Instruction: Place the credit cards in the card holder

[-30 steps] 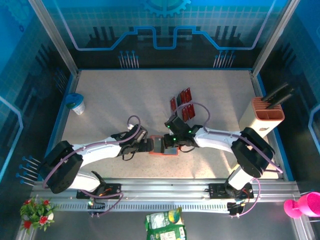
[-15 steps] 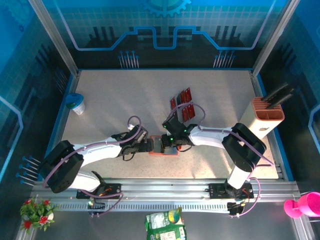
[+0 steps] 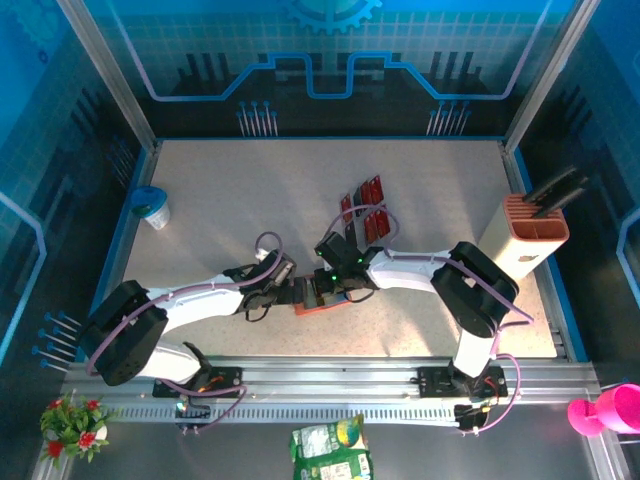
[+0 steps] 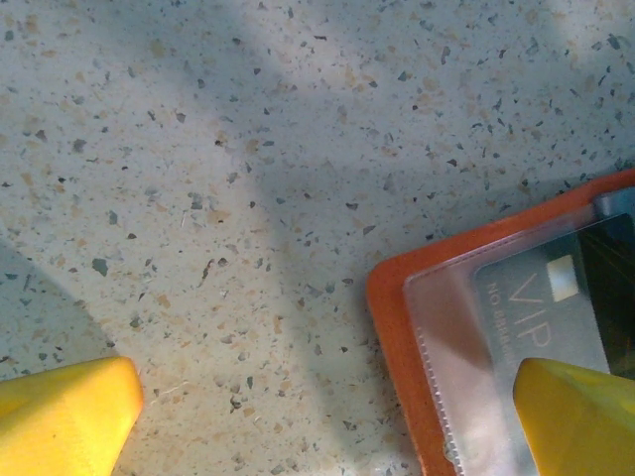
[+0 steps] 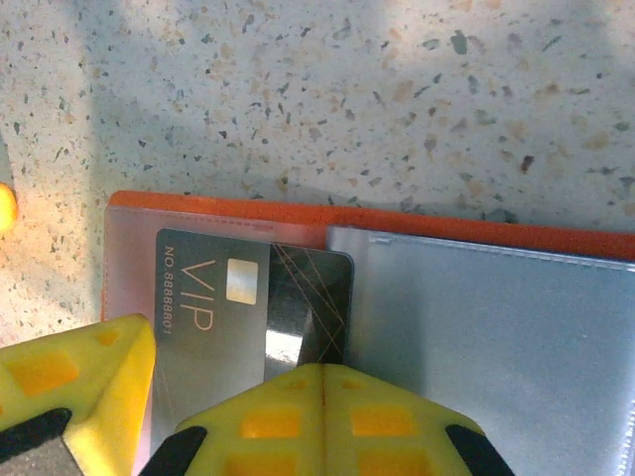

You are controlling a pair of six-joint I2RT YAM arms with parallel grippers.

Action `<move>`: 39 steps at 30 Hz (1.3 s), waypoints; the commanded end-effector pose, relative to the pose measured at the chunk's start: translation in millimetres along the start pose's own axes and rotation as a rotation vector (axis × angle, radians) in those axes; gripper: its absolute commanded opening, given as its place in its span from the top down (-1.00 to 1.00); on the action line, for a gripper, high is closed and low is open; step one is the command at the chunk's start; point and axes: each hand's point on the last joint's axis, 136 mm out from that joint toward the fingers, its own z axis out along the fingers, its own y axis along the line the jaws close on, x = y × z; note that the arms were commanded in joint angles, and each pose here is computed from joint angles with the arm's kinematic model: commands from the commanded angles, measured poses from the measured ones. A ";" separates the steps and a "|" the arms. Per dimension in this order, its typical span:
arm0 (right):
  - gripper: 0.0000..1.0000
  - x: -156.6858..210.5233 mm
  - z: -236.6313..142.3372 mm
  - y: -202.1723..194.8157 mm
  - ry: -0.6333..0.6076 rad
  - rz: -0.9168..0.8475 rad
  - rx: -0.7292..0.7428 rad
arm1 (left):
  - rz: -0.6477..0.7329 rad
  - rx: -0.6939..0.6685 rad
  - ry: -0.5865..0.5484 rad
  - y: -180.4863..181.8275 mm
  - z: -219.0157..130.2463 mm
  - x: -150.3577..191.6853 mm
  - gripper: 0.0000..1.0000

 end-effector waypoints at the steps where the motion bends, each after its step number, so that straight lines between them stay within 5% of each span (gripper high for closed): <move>1: 1.00 12.5 9.7 -2.3 0.050 -0.004 0.017 | 0.027 -0.025 0.020 8.4 6.7 9.1 -0.98; 18: 1.00 2.0 -13.8 1.0 -0.004 0.000 0.007 | -0.072 -0.072 0.035 27.7 0.4 22.7 -0.99; 22: 0.63 -5.3 -25.2 -1.4 -0.032 0.005 0.014 | -0.072 -0.076 0.049 28.7 5.9 27.4 -0.99; 25: 0.54 -7.8 -26.6 -3.1 -0.032 0.004 0.018 | -0.066 -0.078 0.050 28.8 7.8 27.4 -0.99; 39: 0.51 -2.5 -3.8 -0.4 0.021 0.019 0.000 | -0.045 -0.087 0.055 29.0 12.6 28.1 -0.99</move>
